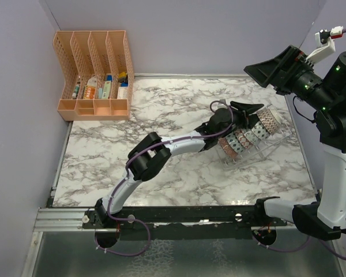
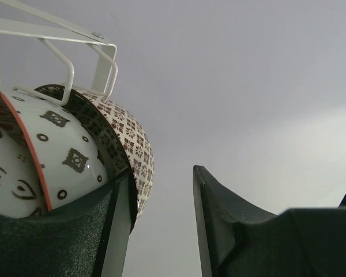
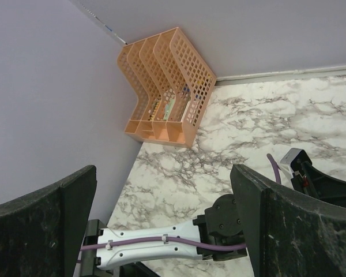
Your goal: Load the bowls into the dish rack
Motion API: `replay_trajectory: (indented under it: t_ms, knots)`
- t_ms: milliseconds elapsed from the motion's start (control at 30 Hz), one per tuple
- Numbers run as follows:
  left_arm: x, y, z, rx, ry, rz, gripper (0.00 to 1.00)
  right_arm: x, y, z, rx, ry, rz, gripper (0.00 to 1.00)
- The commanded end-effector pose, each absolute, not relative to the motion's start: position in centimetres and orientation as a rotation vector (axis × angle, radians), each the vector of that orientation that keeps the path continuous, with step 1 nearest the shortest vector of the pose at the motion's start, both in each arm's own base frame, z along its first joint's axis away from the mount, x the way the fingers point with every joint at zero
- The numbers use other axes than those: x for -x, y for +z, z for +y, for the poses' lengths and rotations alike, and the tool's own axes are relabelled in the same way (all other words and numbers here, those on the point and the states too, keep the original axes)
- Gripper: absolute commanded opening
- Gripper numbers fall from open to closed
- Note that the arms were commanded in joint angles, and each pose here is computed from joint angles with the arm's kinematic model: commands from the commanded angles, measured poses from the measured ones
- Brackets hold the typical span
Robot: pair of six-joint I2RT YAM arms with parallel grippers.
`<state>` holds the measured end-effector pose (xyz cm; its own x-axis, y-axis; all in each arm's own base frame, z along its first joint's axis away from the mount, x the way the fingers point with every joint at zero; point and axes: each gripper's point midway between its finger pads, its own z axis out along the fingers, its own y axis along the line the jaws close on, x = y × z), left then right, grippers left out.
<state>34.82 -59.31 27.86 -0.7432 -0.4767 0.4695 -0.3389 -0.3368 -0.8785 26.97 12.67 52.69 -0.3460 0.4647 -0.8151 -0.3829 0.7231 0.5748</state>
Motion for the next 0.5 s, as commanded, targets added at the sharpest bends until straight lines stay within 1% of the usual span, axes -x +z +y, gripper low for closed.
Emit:
replay_trajectory:
  t_ms: [0,67,133,367,467]
  knots:
    - [-33.9,31.0,-58.6,1.135,-2.318,1.778,0.46,-26.8,52.7,12.8,-0.049,0.869,1.717,0.99]
    - [-33.8,31.1,-58.5,1.121,-2.309,1.799,0.48,-26.7,52.6,12.8,-0.048,0.869,1.716,0.99]
    - [-33.6,30.9,-58.3,1.111,-2.293,1.822,0.52,-26.6,52.6,12.8,-0.048,0.873,1.716,0.99]
    - [-33.3,30.7,-57.3,1.051,-2.226,1.902,0.58,-26.4,52.6,12.9,-0.051,0.883,1.709,0.99]
    - [-33.4,31.1,-56.7,1.028,-2.208,1.915,0.66,-26.4,52.6,12.9,-0.05,0.889,1.71,0.99]
